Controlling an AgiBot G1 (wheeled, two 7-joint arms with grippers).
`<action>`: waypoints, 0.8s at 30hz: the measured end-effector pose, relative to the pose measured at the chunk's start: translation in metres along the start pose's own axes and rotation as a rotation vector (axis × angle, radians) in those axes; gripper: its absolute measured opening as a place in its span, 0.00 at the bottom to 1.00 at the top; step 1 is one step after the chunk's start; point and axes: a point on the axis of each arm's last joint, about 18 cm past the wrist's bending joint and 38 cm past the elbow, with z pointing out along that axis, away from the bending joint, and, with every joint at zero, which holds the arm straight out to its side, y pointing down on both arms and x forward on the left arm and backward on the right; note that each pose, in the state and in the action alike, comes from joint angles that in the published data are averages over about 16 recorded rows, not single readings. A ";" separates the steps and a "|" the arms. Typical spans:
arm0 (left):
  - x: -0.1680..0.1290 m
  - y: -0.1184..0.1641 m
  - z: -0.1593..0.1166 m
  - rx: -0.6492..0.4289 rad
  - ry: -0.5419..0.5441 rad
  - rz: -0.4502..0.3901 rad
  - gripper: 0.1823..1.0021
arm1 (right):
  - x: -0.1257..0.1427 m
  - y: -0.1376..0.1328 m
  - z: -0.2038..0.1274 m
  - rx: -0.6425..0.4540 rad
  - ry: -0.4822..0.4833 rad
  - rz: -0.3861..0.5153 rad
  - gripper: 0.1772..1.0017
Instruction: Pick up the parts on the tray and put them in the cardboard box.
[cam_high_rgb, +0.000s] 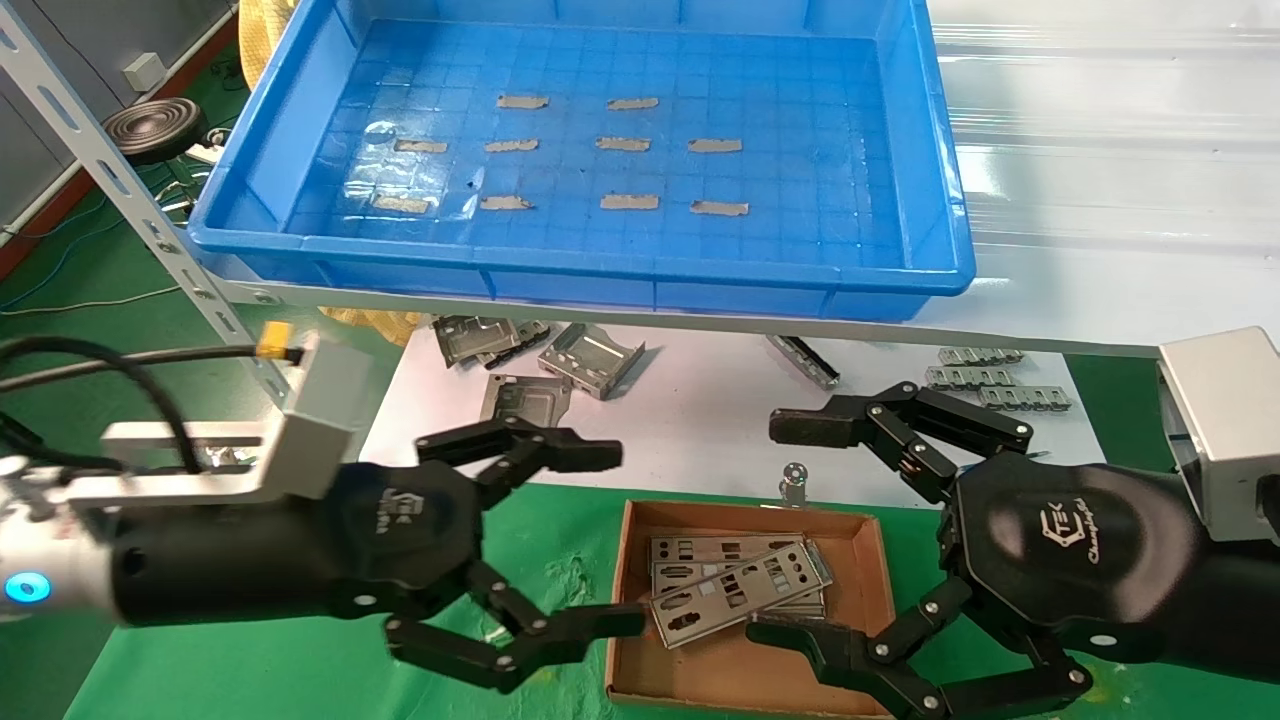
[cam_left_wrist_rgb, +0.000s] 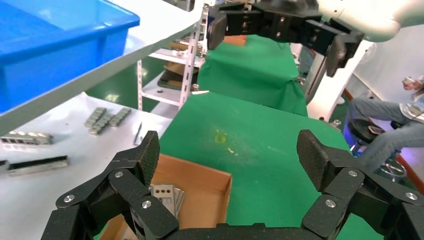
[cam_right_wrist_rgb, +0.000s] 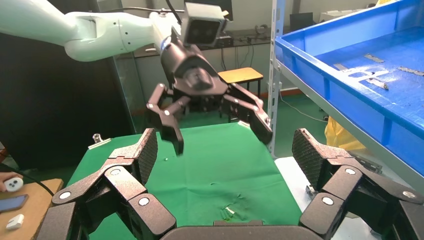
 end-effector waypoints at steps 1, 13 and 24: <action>0.002 -0.001 -0.003 0.003 -0.003 0.004 1.00 | 0.000 0.000 0.000 0.000 0.000 0.000 1.00; 0.023 -0.015 -0.042 0.028 -0.039 0.062 1.00 | 0.000 0.000 0.000 0.000 0.000 0.000 1.00; 0.043 -0.029 -0.071 0.028 -0.061 0.121 1.00 | 0.000 0.000 0.000 0.000 0.000 0.000 1.00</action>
